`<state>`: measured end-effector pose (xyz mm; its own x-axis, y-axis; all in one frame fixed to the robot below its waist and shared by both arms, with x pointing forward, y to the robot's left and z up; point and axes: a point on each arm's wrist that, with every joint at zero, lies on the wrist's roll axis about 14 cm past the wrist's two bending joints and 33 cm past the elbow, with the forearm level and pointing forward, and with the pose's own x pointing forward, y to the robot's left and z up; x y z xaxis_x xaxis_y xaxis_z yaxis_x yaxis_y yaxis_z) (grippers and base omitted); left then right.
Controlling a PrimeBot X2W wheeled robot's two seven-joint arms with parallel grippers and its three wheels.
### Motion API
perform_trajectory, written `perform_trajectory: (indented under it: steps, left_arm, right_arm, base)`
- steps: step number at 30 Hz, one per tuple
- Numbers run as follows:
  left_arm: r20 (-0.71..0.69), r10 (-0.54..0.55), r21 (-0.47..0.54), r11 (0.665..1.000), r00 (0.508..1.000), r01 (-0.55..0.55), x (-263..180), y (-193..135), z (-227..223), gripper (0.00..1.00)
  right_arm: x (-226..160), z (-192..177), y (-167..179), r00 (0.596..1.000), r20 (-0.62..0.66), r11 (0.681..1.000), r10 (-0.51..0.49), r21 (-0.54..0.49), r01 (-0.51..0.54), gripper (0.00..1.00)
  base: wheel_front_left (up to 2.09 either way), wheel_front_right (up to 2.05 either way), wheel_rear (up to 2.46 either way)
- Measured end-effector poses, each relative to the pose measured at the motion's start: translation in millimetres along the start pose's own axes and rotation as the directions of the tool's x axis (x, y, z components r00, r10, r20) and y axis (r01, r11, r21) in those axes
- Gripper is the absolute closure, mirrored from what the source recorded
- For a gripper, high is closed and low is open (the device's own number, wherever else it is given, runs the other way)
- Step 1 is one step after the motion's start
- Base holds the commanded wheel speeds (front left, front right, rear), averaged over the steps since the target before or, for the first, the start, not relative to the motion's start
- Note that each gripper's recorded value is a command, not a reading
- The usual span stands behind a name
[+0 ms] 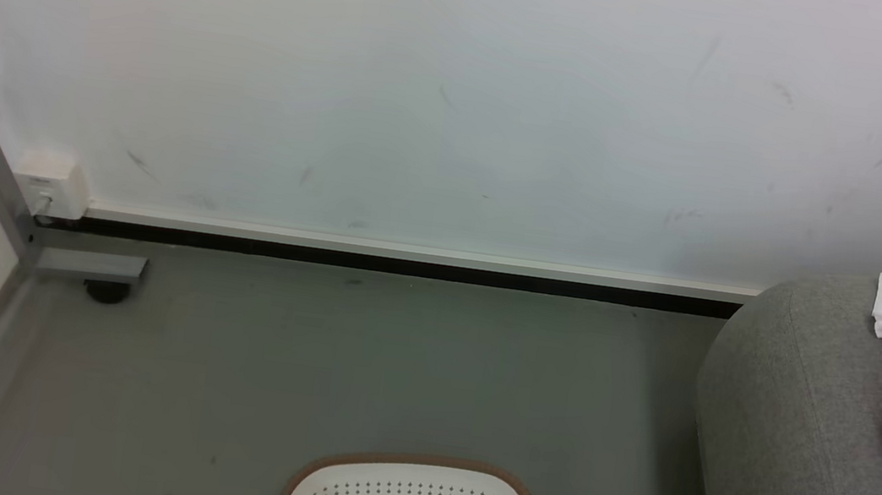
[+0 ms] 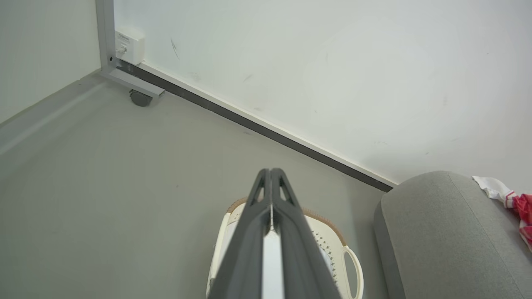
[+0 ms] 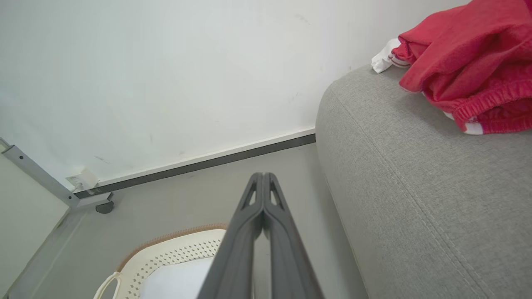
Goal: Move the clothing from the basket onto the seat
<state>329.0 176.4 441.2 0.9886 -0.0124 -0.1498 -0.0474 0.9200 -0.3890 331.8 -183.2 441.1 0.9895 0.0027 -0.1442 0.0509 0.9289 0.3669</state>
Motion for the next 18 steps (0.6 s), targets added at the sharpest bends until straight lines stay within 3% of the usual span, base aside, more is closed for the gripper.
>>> perform_trajectory:
  steps: [18]
  left_arm:
    - [0.015,0.029,-0.288,0.957,0.999,-0.024,14,3,16,1.00]
  right_arm:
    - [12,18,-3,0.999,0.026,0.954,-0.033,0.299,0.024,1.00]
  base:
    - [0.00,0.00,0.00]
